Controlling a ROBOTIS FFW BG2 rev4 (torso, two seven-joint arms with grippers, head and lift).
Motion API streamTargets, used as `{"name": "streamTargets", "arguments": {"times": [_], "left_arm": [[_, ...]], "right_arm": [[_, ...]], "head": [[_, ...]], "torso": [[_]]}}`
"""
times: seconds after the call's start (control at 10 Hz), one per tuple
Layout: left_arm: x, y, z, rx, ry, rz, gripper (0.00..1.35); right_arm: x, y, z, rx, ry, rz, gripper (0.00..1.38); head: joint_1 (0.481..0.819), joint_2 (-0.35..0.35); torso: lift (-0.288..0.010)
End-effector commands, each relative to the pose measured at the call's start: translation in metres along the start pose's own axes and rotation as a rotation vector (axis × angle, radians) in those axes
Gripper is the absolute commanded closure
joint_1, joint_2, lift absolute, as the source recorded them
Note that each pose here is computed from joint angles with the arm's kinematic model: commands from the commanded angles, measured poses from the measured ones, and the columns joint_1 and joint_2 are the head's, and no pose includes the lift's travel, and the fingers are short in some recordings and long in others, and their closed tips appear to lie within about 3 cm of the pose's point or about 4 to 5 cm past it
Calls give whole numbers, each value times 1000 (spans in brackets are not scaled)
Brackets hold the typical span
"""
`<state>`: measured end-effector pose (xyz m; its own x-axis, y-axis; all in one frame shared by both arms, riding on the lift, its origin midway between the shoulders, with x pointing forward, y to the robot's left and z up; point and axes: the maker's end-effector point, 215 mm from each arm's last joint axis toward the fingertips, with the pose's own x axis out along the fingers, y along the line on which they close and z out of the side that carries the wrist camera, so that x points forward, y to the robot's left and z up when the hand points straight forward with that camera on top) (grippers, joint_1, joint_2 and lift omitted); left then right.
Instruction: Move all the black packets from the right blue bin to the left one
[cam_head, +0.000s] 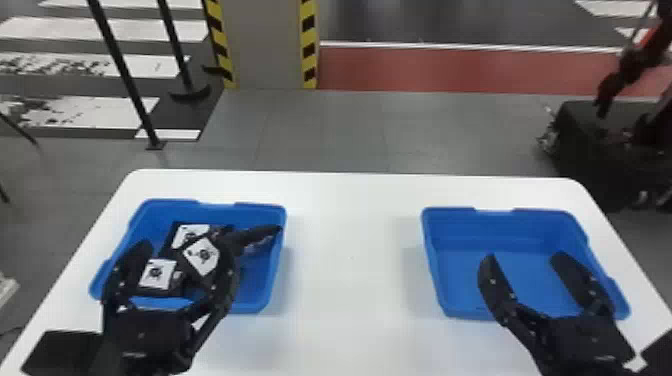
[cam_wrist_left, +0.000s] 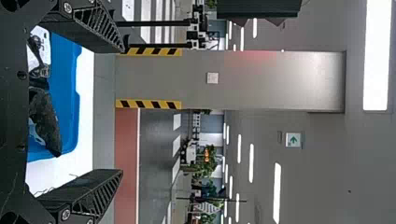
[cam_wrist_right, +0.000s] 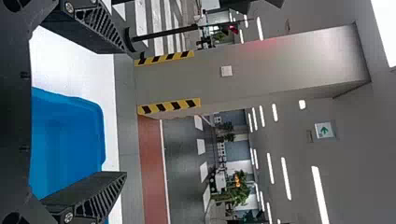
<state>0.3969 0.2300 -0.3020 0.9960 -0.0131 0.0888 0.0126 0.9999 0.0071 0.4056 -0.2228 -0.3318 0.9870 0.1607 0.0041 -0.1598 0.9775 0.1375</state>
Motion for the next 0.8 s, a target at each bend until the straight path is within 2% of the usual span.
{"name": "streamTargets", "arguments": {"times": [0.0,0.7], "left_arm": [[0,-1,-4,-5,14,0,108],[-2,-1,-5,-18,14,3,110]], "right_arm": [[0,0,0,2,1,-1,91],[0,0,0,0,1,-1,91]], "head": [[695,10],[695,9]], "torso": [[-110],[-110]]}}
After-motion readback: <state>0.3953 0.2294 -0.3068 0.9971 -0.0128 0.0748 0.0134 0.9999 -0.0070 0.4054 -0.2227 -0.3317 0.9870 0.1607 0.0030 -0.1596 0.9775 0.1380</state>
